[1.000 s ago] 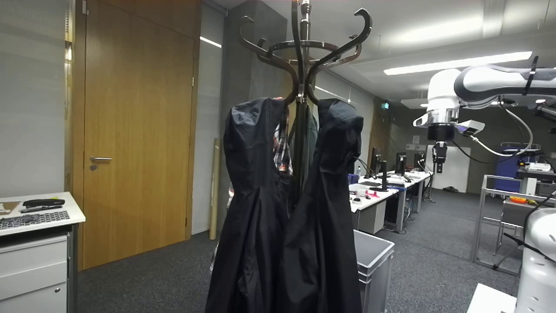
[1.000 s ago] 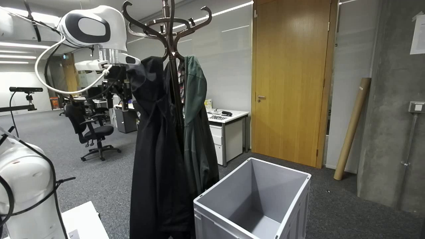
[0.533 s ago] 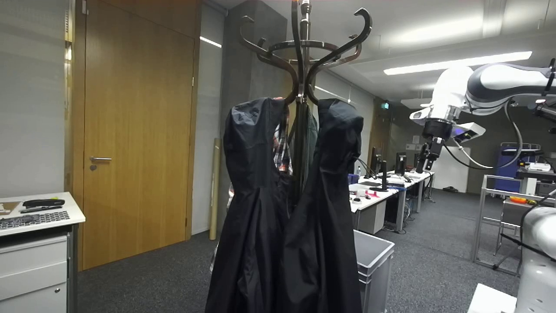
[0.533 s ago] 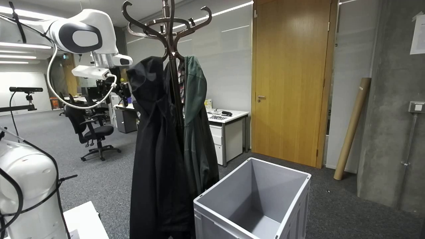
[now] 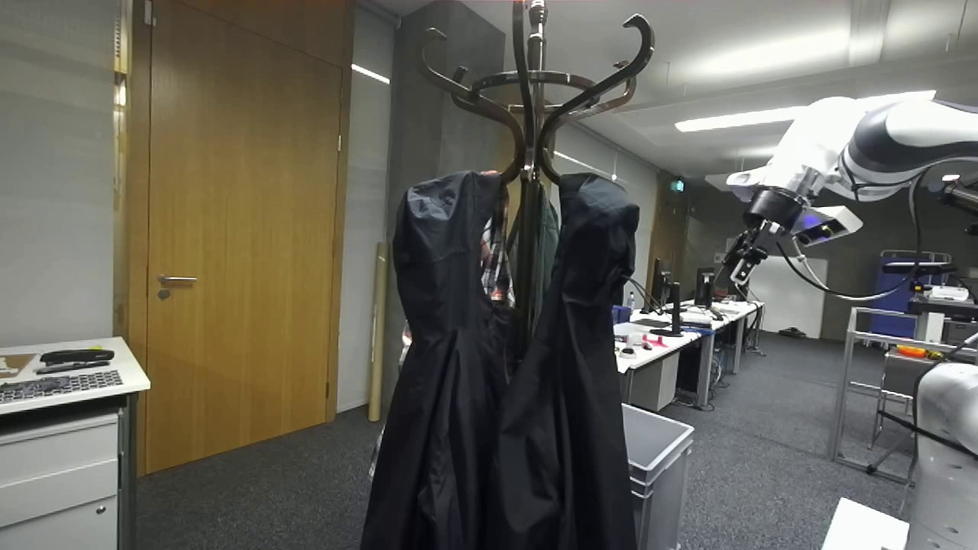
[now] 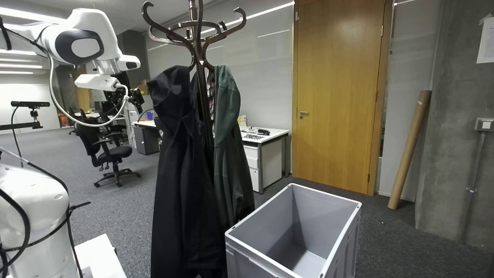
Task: Put the black hoodie in the white container.
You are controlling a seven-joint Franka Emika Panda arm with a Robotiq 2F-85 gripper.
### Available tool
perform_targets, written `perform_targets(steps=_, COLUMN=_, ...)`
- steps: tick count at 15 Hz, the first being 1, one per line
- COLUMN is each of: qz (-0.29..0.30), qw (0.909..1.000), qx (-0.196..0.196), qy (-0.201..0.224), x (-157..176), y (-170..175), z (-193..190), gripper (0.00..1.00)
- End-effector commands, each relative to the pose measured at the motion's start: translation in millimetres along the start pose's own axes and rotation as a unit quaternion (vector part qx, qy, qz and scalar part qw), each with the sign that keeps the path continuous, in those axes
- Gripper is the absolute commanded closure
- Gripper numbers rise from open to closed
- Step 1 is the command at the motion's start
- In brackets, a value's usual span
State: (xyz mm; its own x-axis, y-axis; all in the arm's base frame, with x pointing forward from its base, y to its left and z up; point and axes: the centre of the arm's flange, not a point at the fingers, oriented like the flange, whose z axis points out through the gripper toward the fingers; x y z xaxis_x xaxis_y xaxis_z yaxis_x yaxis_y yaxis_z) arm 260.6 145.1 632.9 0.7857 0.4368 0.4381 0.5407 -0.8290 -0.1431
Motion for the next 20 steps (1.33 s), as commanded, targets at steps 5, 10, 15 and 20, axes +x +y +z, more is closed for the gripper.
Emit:
perform_targets(steps=5, qz=-0.001, qw=0.9999, qx=-0.013, qy=0.009, x=-3, y=-16, z=1, gripper=0.00)
perform_targets(steps=10, qz=0.001, qw=0.9997, qx=-0.022, qy=0.009, x=-2, y=-11, z=1, gripper=0.00)
perform_targets(steps=15, qz=-0.001, qw=0.9994, qx=-0.026, qy=0.022, x=19, y=1, z=4, gripper=0.00)
perform_targets(steps=20, qz=0.009, qw=0.9921, qx=-0.063, qy=0.108, x=40, y=9, z=-2, gripper=0.00)
